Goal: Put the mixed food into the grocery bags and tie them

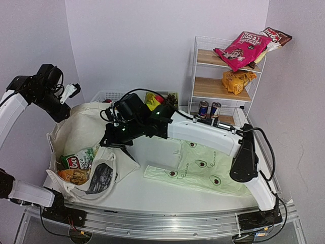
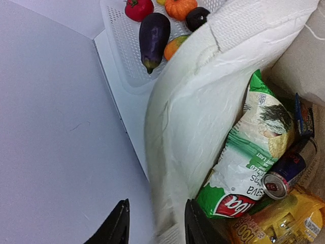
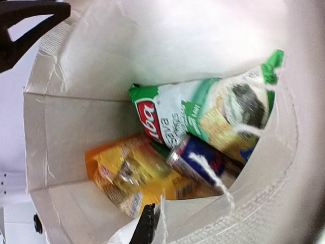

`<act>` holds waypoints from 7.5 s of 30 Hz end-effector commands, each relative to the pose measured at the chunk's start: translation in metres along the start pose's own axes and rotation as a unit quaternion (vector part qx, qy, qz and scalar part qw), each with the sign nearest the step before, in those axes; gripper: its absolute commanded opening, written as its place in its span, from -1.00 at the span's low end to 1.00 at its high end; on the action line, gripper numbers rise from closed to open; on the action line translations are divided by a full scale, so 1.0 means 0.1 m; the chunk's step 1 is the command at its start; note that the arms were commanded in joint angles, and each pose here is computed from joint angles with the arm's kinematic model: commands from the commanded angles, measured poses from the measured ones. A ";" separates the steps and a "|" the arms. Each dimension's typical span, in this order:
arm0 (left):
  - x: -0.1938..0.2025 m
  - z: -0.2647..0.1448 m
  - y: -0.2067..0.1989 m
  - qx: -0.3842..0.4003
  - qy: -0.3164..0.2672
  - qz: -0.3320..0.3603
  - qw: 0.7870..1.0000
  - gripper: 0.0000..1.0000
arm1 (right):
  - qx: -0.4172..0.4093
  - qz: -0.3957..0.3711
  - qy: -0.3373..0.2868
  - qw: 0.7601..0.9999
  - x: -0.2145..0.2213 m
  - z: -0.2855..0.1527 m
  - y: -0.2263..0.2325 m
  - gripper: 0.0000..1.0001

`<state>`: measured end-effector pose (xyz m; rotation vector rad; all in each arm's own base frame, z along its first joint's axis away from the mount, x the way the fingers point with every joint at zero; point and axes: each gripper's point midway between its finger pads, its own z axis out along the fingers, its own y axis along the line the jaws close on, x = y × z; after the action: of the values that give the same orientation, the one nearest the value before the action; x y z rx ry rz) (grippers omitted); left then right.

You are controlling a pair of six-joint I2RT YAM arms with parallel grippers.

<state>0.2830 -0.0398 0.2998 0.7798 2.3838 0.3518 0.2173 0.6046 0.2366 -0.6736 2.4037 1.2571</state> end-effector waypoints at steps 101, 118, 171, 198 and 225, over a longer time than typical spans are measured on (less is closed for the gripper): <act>-1.37 0.58 0.72 0.016 -0.160 0.075 0.984 0.99 | 0.092 -0.210 -0.143 0.963 -0.85 0.02 -1.38 0.71; -1.27 0.25 0.45 0.088 -0.171 0.089 0.977 0.99 | 0.098 -0.193 -0.149 0.965 -0.88 0.08 -1.49 0.70; 1.48 0.16 1.70 -0.081 0.095 -0.246 0.961 -1.00 | 0.023 -0.141 -0.307 0.941 -1.50 0.18 -0.81 0.26; -0.89 -0.24 0.98 -0.017 -0.146 -0.082 0.986 0.36 | 0.104 -0.218 -0.213 0.947 -0.83 -0.74 -1.12 0.34; -1.41 2.52 -0.33 0.003 -0.003 -0.047 0.999 0.68 | 0.292 -0.169 -0.163 0.927 -0.15 -1.43 -2.14 0.34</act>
<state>0.5092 -0.1348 0.1819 0.6750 2.3956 0.2811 0.3339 0.3968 0.1631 -0.6325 2.1220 0.4723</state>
